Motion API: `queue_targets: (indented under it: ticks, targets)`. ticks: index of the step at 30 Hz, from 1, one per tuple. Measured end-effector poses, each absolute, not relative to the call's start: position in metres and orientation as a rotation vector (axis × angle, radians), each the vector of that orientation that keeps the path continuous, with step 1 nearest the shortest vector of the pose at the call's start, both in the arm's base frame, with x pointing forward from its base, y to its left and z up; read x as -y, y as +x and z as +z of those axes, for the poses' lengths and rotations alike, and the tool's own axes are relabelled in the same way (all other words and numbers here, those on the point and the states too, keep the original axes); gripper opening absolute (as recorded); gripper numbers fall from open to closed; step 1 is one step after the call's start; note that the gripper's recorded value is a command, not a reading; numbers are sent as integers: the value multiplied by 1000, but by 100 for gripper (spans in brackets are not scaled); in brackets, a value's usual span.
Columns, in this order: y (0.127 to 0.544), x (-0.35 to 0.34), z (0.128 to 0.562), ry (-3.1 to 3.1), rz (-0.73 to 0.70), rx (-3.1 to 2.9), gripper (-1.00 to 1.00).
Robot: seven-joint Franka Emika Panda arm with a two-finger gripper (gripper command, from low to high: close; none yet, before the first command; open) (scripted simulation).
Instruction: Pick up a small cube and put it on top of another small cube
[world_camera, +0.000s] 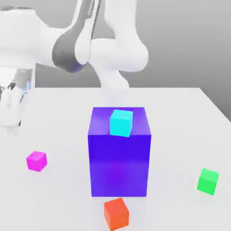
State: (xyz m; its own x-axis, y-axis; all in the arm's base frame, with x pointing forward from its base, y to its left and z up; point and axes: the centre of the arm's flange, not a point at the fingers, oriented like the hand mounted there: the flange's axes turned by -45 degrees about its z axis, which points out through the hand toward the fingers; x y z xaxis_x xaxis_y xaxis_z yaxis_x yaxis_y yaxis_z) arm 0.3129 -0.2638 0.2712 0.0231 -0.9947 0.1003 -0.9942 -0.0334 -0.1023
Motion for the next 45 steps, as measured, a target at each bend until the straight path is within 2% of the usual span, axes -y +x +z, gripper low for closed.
queue_targets:
  ticks: [4,11,12,19,26,30,34,41,45]
  targets:
    - [246,280,203,-1898,-38,-2501,0]
    - [240,275,134,-1855,0,-2536,0]
    - [240,274,128,-1855,0,-2536,-100]
    - [240,274,129,-1855,-3,-2536,-100]
    - [241,275,185,-1861,-4,-2530,-100]
    - [300,275,196,-2133,-68,-2312,-100]
    - [375,258,200,-2413,-142,-2002,-100]
    - [517,137,216,-2764,-266,-1298,-100]
    - [542,48,228,-2802,-254,-1091,-100]
